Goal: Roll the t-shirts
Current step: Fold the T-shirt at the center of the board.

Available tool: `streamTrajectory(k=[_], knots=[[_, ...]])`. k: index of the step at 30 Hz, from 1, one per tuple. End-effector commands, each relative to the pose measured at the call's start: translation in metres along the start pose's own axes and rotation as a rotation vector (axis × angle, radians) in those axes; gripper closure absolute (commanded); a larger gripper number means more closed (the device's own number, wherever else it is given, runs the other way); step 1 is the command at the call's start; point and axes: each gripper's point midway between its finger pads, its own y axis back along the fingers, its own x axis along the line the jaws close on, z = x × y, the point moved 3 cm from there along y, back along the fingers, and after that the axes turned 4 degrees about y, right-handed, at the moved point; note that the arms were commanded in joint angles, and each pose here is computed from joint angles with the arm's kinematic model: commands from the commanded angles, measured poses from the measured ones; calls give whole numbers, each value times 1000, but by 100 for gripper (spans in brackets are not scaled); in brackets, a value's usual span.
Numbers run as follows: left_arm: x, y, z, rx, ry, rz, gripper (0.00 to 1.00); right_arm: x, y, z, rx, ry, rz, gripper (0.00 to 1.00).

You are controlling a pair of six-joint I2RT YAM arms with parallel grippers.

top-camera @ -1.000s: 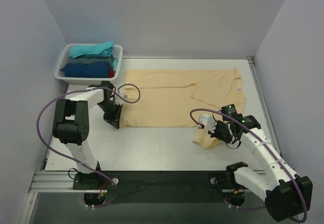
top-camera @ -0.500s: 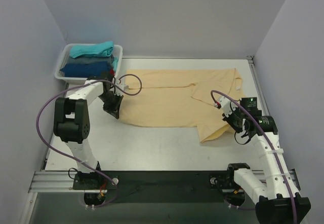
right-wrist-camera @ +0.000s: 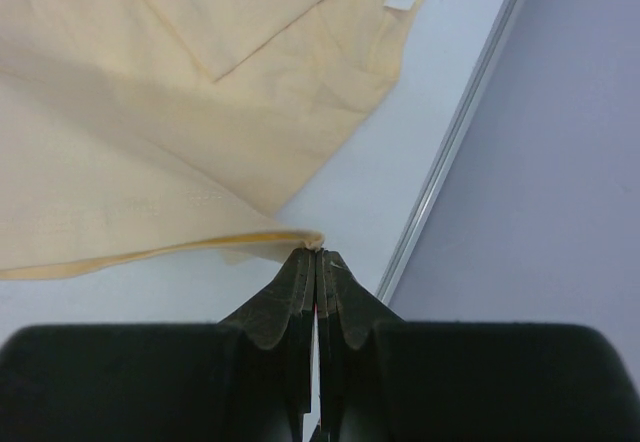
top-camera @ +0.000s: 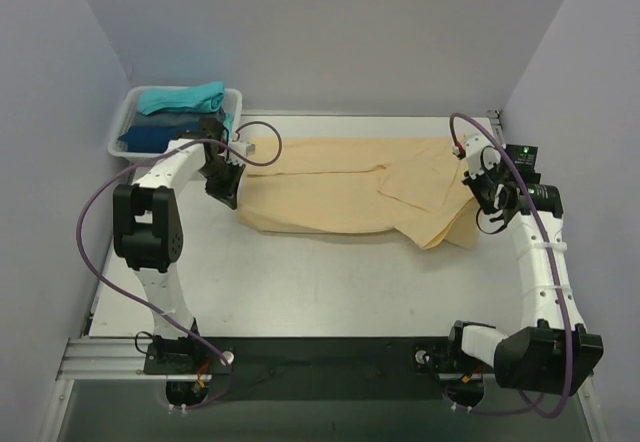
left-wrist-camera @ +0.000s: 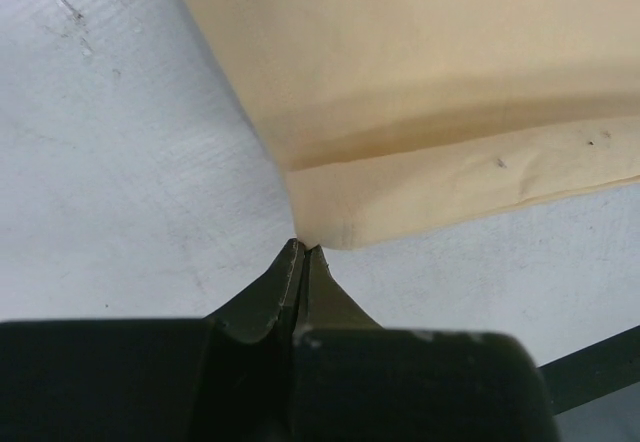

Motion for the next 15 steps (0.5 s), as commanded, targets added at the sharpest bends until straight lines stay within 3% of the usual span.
streamTrajectory(k=[1, 15], knots=[[3, 10, 19, -39, 6, 5, 100, -24, -4, 23, -67, -37, -53, 100], [19, 12, 84, -145, -5, 68, 100, -72, -61, 66, -101, -9, -73, 100]])
